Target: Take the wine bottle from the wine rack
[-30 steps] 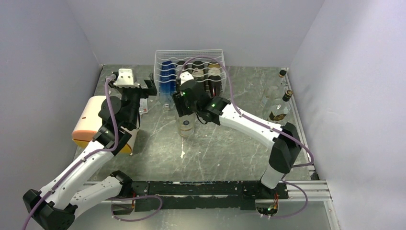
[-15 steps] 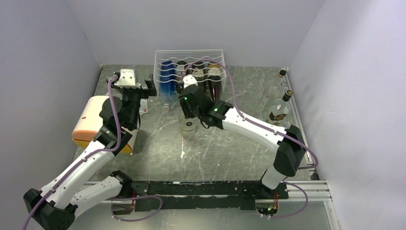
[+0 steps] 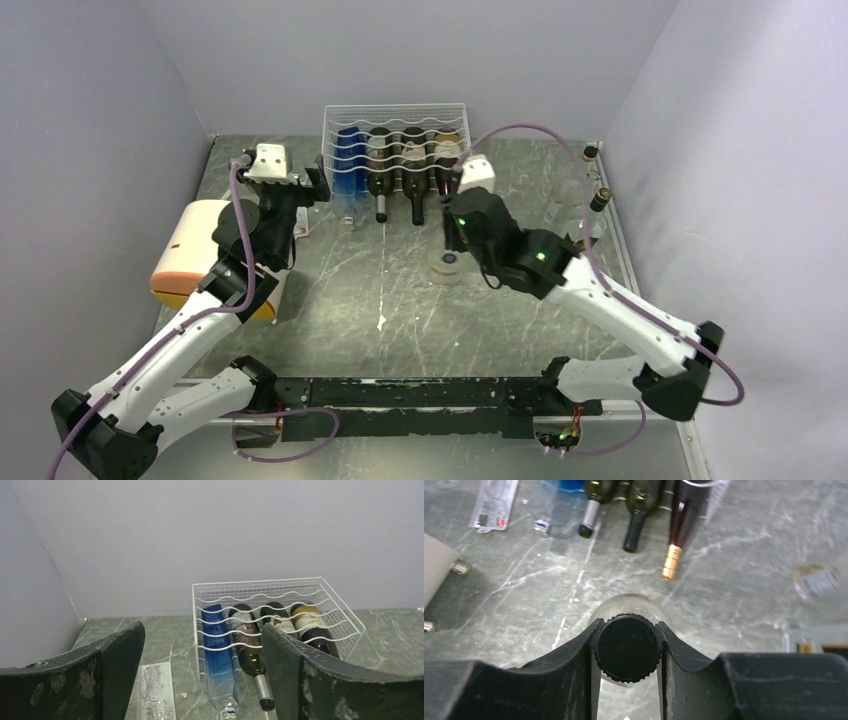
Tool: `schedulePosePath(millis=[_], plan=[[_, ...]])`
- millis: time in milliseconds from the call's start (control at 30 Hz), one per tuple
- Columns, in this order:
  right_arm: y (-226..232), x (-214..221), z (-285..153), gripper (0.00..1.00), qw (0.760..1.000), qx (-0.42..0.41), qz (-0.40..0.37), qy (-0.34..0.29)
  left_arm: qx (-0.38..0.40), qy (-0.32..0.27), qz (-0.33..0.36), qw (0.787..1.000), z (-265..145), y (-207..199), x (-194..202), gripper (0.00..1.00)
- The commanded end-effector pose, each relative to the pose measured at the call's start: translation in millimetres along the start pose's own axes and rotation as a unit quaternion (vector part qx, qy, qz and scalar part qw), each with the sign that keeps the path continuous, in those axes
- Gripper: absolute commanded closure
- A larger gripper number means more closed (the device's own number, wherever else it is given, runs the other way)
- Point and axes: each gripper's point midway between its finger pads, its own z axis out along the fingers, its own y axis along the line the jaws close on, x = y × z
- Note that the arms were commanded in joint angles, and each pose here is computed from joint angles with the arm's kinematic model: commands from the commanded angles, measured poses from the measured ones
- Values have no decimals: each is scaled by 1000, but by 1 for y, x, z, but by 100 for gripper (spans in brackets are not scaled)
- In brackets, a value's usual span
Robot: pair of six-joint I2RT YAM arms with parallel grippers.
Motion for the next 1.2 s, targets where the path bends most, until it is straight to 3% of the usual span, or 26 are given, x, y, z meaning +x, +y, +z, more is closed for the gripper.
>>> schedulePosePath(millis=[0, 233, 433, 733, 1067, 1167], plan=[[-59, -12, -44, 96, 992, 90, 71, -53, 11, -3, -12, 1000, 3, -5, -4, 11], [-105, 17, -81, 99, 982, 140, 109, -59, 11, 4, -14, 1000, 4, -7, -1, 12], [-127, 30, -83, 100, 969, 206, 119, -66, 6, 7, -7, 1000, 5, -5, 3, 13], [-185, 57, -93, 100, 903, 385, 173, -77, 3, 14, 4, 1000, 8, -6, 10, 13], [-252, 84, -77, 100, 855, 466, 224, -31, 1, 16, 9, 1000, 9, -5, 12, 13], [-268, 95, -80, 100, 828, 509, 235, -25, 2, 15, 9, 1000, 8, -6, 11, 13]])
